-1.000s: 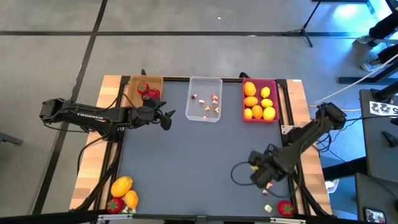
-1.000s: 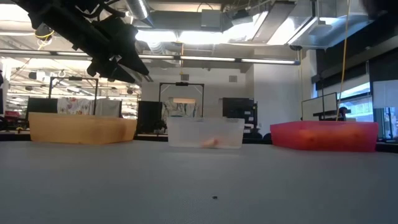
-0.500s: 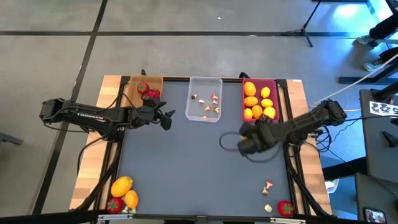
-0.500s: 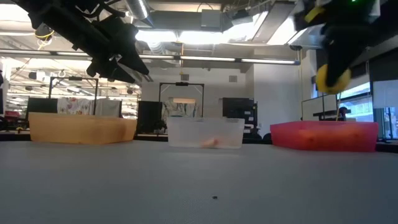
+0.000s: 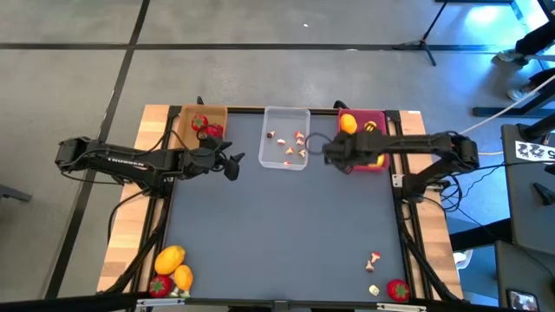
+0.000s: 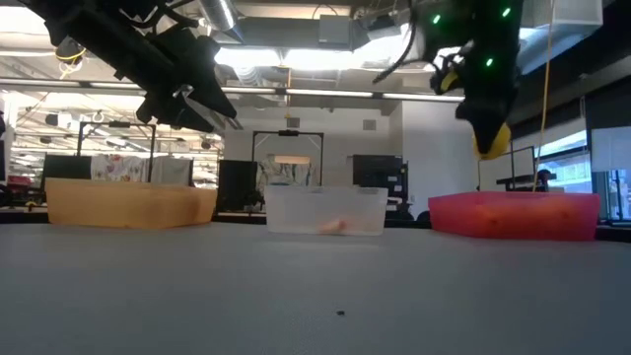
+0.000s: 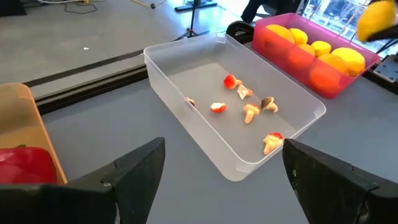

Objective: Sort produce into baskets
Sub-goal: Put the lemon into the pink bin, then put the mushroom into the transparent bin

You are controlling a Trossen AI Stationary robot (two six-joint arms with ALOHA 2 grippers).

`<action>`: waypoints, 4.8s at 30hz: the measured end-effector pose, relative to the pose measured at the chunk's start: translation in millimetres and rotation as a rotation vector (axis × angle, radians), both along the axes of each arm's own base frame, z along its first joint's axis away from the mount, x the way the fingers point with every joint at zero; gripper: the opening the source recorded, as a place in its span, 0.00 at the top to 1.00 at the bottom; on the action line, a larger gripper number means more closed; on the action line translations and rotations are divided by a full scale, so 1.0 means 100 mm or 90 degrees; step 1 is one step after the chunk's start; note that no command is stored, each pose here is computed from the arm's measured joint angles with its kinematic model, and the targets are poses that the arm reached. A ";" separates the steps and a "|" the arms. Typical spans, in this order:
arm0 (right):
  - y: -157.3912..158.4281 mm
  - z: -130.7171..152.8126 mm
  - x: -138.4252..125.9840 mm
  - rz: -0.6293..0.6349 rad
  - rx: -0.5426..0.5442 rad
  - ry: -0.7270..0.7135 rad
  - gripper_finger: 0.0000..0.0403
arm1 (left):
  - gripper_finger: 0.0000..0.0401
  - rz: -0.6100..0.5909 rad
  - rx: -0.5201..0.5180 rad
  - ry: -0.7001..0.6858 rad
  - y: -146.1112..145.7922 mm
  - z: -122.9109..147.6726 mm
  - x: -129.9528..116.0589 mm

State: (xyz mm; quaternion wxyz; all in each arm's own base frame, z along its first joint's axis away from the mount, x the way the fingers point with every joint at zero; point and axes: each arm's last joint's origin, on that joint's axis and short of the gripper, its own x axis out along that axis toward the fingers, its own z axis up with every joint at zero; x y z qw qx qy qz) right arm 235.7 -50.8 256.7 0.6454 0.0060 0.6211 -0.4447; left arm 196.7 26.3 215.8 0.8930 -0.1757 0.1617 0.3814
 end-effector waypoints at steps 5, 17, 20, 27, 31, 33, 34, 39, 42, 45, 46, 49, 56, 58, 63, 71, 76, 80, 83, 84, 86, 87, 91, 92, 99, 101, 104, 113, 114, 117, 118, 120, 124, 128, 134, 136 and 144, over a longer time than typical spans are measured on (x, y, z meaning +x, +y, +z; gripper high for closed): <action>-0.36 -0.14 -0.06 -0.028 0.008 0.010 0.33 | 0.21 0.000 0.000 0.000 0.00 0.00 0.00; -1.01 -0.37 -0.30 -0.089 0.000 -0.010 0.33 | 0.21 0.000 0.000 0.000 0.00 0.00 0.00; -1.11 -0.42 -0.37 -0.099 0.009 -0.014 0.33 | 0.21 0.000 0.000 0.000 0.00 0.00 0.00; -1.24 -0.51 -0.46 -0.121 0.018 -0.042 0.27 | 0.21 0.000 0.000 0.000 0.00 0.00 0.00; -1.27 -0.51 -0.47 -0.127 0.013 -0.049 0.20 | 0.21 0.000 0.000 0.000 0.00 0.00 0.00; -1.27 -0.51 -0.47 -0.126 0.013 -0.049 0.17 | 0.21 0.000 0.000 0.000 0.00 0.00 0.00; -1.27 -0.51 -0.47 -0.125 0.014 -0.049 0.15 | 0.21 0.000 0.000 0.000 0.00 0.00 0.00; -1.26 -0.51 -0.47 -0.123 0.015 -0.046 0.08 | 0.21 0.000 0.000 0.000 0.00 0.00 0.00; -1.26 -0.51 -0.47 -0.113 0.019 -0.037 0.06 | 0.21 0.000 0.000 0.000 0.00 0.00 0.00; -1.20 -0.45 -0.43 -0.096 0.029 -0.021 0.06 | 0.21 0.000 0.000 0.000 0.00 0.00 0.00; -1.17 -0.42 -0.40 -0.087 0.031 -0.019 0.06 | 0.21 0.000 0.000 0.000 0.00 0.00 0.00; -1.04 -0.29 -0.32 -0.063 0.033 -0.023 0.06 | 0.21 0.000 0.000 0.000 0.00 0.00 0.00; -0.57 0.01 -0.19 0.008 0.080 -0.076 0.06 | 0.21 0.000 0.000 0.000 0.00 0.00 0.00; -0.42 0.06 -0.19 0.022 0.110 -0.097 0.05 | 0.21 0.000 0.000 0.001 0.00 0.00 0.00; -0.03 0.14 -0.22 0.043 0.218 -0.142 0.05 | 0.21 0.000 0.000 0.001 0.00 0.00 0.00; 0.58 0.19 -0.22 0.092 0.339 -0.176 0.05 | 0.21 0.000 0.000 0.001 0.00 0.00 0.00; 0.91 0.19 -0.25 0.097 0.392 -0.176 0.05 | 0.21 0.000 0.000 0.001 0.00 0.00 0.00; 1.15 0.19 -0.31 0.068 0.414 -0.179 0.05 | 0.21 0.000 0.000 0.001 0.00 0.00 0.00; 1.33 0.14 -0.37 0.053 0.447 -0.175 0.05 | 0.21 0.000 0.000 0.001 0.00 0.00 0.00; 1.38 0.11 -0.39 0.046 0.466 -0.170 0.05 | 0.21 0.000 0.000 0.001 0.00 0.00 0.00; 1.49 0.06 -0.43 0.028 0.490 -0.164 0.05 | 0.21 0.000 0.000 0.001 0.00 0.00 0.00; 1.53 0.03 -0.45 0.016 0.497 -0.162 0.05 | 0.21 0.000 0.000 0.001 0.00 0.00 0.00; 1.69 -0.11 -0.56 -0.036 0.514 -0.146 0.05 | 0.21 0.000 0.000 0.001 0.00 0.00 0.00; 1.72 -0.15 -0.59 -0.048 0.517 -0.140 0.06 | 0.21 0.000 0.000 0.001 0.00 0.00 0.00; 1.91 -0.44 -0.73 -0.100 0.574 -0.120 0.19 | 0.21 0.000 0.000 0.000 0.00 0.00 0.00; 1.96 -0.52 -0.75 -0.107 0.593 -0.129 0.26 | 0.21 0.000 0.000 0.000 0.00 0.00 0.00; 2.00 -0.65 -0.81 -0.126 0.604 -0.131 0.34 | 0.21 0.001 -0.001 -0.002 0.00 0.00 0.00; 2.10 -0.91 -0.99 -0.176 0.630 -0.123 0.48 | 0.21 0.001 -0.002 -0.003 0.00 0.00 0.00; 2.10 -0.92 -1.00 -0.178 0.632 -0.123 0.49 | 0.21 0.002 -0.002 -0.004 0.00 0.00 0.00; 2.11 -0.96 -1.02 -0.183 0.639 -0.129 0.52 | 0.21 0.002 -0.002 -0.004 0.00 0.00 0.00; 2.11 -0.98 -1.03 -0.183 0.637 -0.133 0.53 | 0.21 0.002 -0.002 -0.003 0.00 0.00 0.00; 2.11 -1.01 -1.03 -0.180 0.645 -0.138 0.56 | 0.21 0.002 -0.002 -0.003 0.00 0.00 0.00; 2.11 -1.06 -1.02 -0.181 0.642 -0.138 0.63 | 0.21 0.002 -0.002 -0.002 0.00 0.00 0.00; 2.14 -1.12 -1.00 -0.176 0.644 -0.121 0.71 | 0.21 -0.002 0.003 0.004 0.00 0.00 0.00; 2.18 -1.16 -0.97 -0.128 0.667 -0.108 0.82 | 0.21 -0.003 0.005 0.005 0.00 0.00 0.00; 2.19 -1.16 -0.97 -0.121 0.669 -0.112 0.86 | 0.21 -0.003 0.005 0.005 0.00 0.00 0.00; 2.16 -1.03 -0.86 -0.077 0.687 -0.159 0.92 | 0.21 -0.003 0.005 0.004 0.00 0.00 0.00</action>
